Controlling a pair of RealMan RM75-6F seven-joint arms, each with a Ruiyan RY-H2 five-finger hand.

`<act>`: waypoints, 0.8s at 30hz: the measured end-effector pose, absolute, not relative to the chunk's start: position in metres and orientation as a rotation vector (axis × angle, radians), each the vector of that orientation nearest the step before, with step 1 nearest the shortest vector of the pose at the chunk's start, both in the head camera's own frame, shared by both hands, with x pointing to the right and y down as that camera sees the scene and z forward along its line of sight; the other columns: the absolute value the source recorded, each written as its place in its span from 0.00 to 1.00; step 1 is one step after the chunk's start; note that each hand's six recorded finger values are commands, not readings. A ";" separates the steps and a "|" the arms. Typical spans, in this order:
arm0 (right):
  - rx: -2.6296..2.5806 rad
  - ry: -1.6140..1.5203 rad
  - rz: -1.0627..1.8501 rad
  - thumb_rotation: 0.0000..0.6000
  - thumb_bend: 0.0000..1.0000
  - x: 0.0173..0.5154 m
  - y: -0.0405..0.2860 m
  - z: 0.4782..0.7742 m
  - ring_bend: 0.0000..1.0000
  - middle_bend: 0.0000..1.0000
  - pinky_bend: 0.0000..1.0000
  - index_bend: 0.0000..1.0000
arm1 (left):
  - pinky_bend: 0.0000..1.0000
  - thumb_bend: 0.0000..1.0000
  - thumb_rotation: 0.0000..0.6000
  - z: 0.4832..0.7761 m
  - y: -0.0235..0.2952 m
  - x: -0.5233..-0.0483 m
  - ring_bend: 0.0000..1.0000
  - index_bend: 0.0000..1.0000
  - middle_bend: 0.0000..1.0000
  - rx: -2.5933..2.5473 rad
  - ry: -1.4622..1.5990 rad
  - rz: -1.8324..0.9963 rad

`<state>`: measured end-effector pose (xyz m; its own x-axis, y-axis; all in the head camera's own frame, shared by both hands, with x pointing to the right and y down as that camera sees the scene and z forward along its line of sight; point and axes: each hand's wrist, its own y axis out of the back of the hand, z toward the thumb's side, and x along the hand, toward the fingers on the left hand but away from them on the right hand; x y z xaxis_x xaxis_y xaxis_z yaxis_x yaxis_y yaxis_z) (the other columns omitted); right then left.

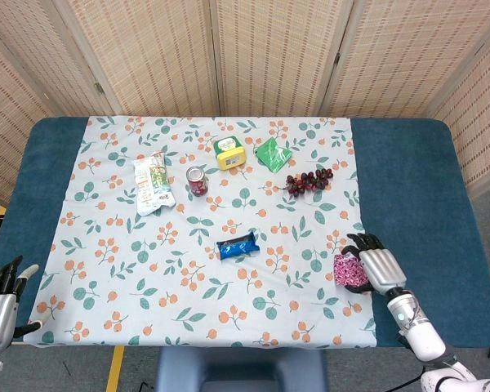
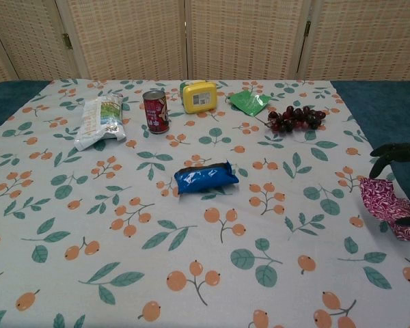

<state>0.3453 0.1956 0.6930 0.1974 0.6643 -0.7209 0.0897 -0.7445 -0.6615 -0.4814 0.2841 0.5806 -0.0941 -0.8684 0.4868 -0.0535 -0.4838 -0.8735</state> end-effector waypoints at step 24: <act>-2.002 -0.702 1.681 0.90 0.19 0.374 0.206 0.712 0.00 0.11 0.00 0.30 | 0.00 0.22 1.00 0.578 0.284 -0.477 0.08 0.19 0.04 -1.557 1.026 -1.635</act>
